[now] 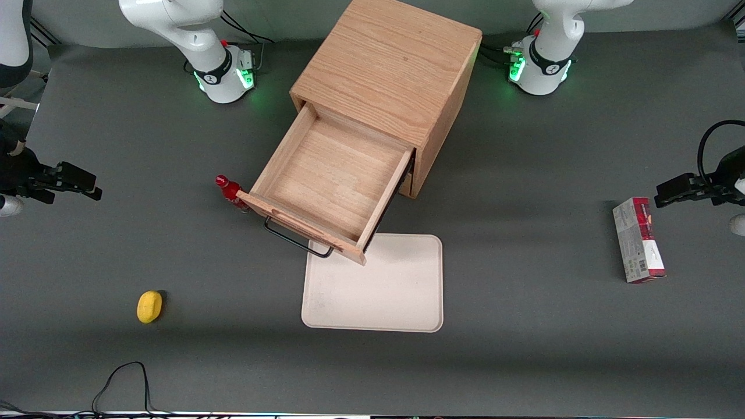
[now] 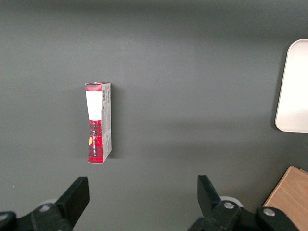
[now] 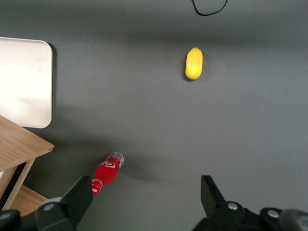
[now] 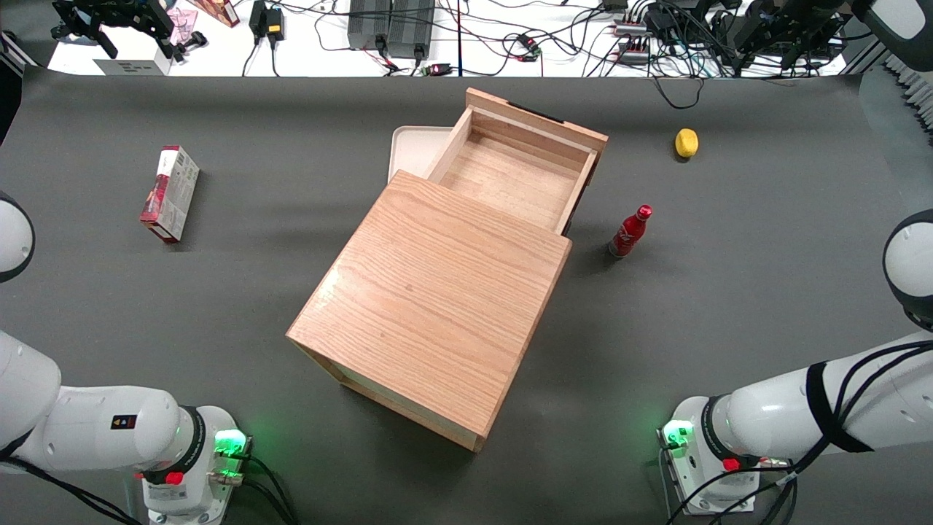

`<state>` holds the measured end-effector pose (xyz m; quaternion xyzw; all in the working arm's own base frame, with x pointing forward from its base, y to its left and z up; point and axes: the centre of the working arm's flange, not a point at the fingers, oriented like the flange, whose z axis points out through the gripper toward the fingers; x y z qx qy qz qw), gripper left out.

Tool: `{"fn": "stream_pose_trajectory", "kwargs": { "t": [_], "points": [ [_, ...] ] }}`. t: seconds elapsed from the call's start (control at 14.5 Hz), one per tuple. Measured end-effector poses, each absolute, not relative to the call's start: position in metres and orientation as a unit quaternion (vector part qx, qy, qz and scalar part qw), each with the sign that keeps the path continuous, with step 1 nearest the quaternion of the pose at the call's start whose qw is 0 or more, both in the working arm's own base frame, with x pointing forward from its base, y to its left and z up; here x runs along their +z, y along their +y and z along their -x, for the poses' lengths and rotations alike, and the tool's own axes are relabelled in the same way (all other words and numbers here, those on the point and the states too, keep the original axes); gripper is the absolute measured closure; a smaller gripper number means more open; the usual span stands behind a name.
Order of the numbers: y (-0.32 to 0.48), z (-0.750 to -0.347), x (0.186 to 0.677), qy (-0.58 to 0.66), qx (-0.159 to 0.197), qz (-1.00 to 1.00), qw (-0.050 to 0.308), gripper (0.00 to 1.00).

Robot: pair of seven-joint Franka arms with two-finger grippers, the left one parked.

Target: Open upper drawer

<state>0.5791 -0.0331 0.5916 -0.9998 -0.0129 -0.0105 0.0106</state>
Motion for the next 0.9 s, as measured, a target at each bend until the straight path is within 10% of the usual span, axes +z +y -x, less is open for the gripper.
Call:
{"fn": "stream_pose_trajectory", "kwargs": {
  "t": [0.9],
  "points": [
    [-0.0351,-0.5774,0.5902,-0.013,-0.003,1.0,0.003,0.0]
  ]
}}
